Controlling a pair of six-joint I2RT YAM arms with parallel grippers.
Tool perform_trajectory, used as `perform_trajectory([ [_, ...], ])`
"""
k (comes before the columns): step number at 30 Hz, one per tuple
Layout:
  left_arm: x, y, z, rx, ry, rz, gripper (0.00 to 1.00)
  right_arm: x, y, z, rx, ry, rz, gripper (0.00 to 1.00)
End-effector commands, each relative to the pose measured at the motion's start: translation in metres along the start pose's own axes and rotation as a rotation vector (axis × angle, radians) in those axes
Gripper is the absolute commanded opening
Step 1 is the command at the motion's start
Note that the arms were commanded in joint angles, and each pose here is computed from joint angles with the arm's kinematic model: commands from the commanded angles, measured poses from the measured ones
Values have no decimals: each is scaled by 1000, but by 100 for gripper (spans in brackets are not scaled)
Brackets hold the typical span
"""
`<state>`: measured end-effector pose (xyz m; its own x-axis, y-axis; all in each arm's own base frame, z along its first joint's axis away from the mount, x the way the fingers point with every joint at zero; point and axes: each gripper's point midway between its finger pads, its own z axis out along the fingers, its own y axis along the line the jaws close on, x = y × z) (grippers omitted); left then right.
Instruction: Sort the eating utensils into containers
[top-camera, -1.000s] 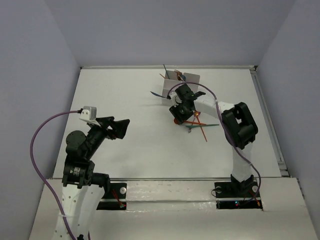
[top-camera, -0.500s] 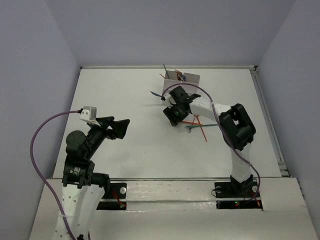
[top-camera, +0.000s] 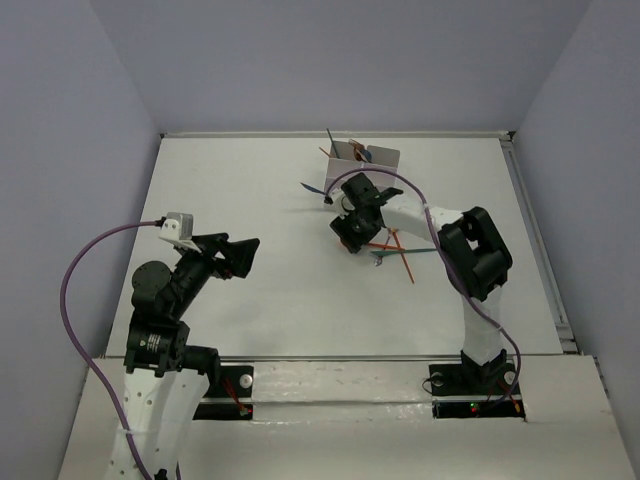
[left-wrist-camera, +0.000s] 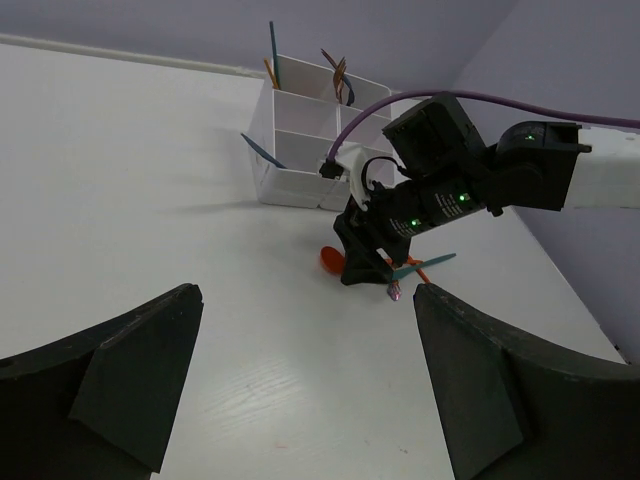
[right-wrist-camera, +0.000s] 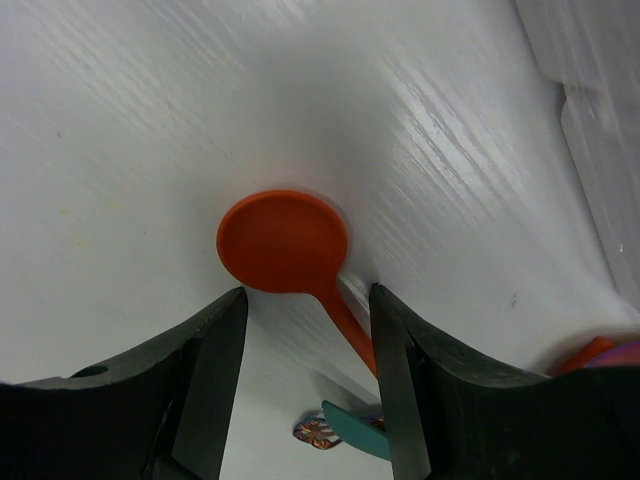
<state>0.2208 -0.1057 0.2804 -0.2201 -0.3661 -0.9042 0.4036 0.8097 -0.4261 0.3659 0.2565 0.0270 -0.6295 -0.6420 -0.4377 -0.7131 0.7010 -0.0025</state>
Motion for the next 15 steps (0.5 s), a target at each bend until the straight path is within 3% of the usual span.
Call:
perform_trajectory([
  [1,-6,-4,3,27,-25,13,99,10,-3,-14,-19,20,-38,58],
  [6,-5,-3,4,26,-22,12,99,16,1,-12,-45,45,-54,56],
  [13,-5,-3,4,27,-20,12,99,10,-2,-1,-38,27,-66,29],
  [15,-6,-4,4,28,-23,13,99,3,-4,0,-32,-2,-86,26],
])
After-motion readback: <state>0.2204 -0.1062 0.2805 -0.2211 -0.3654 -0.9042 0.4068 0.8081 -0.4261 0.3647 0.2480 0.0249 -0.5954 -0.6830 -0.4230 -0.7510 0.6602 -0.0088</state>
